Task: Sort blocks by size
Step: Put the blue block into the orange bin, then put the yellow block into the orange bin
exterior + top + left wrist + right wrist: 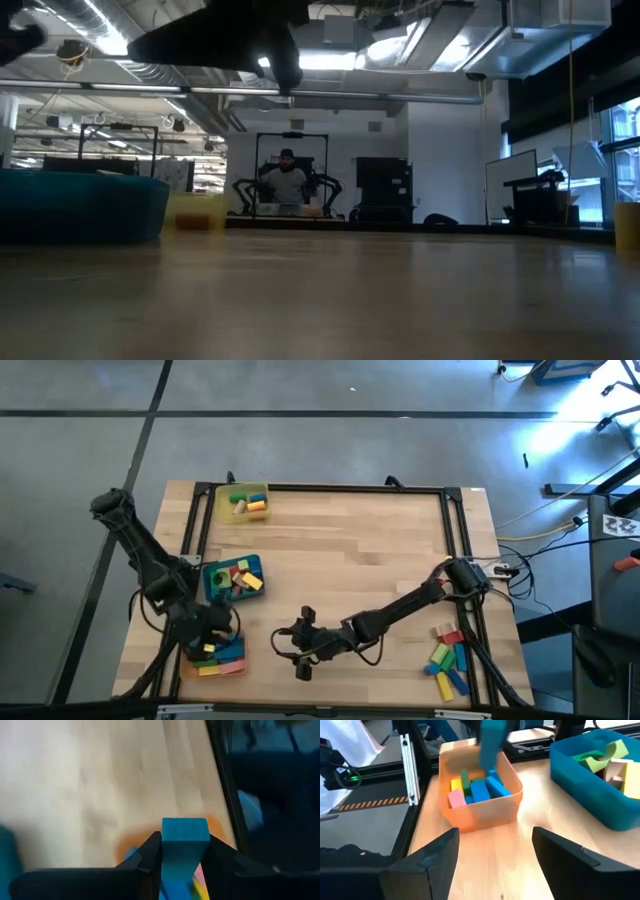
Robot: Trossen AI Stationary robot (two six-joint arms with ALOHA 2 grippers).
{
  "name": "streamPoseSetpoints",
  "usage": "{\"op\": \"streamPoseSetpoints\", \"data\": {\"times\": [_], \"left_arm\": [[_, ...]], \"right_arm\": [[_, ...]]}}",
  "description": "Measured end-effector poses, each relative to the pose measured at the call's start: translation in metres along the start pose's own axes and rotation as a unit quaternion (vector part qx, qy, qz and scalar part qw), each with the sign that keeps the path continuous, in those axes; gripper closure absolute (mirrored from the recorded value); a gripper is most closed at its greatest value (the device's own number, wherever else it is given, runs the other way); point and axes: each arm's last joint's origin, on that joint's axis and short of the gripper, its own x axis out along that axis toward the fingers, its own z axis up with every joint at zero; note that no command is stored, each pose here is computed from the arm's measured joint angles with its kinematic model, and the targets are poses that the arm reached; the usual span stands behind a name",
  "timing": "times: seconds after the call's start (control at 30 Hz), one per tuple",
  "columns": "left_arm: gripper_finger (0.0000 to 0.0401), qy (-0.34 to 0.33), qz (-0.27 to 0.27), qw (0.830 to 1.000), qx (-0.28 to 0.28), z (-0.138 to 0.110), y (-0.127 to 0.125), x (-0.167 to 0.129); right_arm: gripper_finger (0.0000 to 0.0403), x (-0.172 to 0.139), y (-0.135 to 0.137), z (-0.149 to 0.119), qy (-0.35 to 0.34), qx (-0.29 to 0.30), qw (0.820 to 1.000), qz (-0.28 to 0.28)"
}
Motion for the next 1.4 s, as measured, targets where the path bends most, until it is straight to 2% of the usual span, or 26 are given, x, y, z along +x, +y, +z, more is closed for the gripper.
{"op": "streamPoseSetpoints", "data": {"times": [0.1,0.23,0.33,0.53,0.7,1.1,1.27,1.4], "left_arm": [[0.0313,0.065,-0.019,0.997,-0.049,-0.008,-0.009,0.001],[0.0311,0.146,-0.039,0.984,-0.098,-0.022,-0.021,0.009],[0.0311,0.2,-0.035,0.971,-0.129,-0.032,-0.027,0.016],[0.0309,0.247,-0.003,0.958,-0.145,-0.045,-0.034,0.034],[0.0304,0.254,0.001,0.958,-0.134,-0.048,-0.037,0.048],[0.0241,0.253,0.008,0.958,-0.132,-0.045,-0.034,0.054],[0.0228,0.251,-0.015,0.959,-0.13,-0.038,-0.03,0.047],[0.0227,0.216,-0.048,0.968,-0.118,-0.028,-0.027,0.031]], "right_arm": [[0.0149,0.0,-0.001,0.0,0.0,0.0,1.0,-0.003],[0.0149,0.0,-0.001,0.0,-0.001,0.001,1.0,-0.003],[0.0149,0.0,-0.001,0.0,0.0,0.001,1.0,-0.003],[0.0149,0.0,-0.001,-0.001,0.001,0.0,1.0,-0.004],[0.0149,0.0,-0.001,-0.001,0.004,-0.001,1.0,-0.005],[0.0149,0.0,-0.001,-0.002,0.006,-0.002,1.0,-0.005],[0.0149,0.0,-0.001,-0.003,0.009,-0.003,1.0,-0.007],[0.0149,-0.001,-0.002,-0.004,0.021,-0.008,1.0,-0.01]]}}
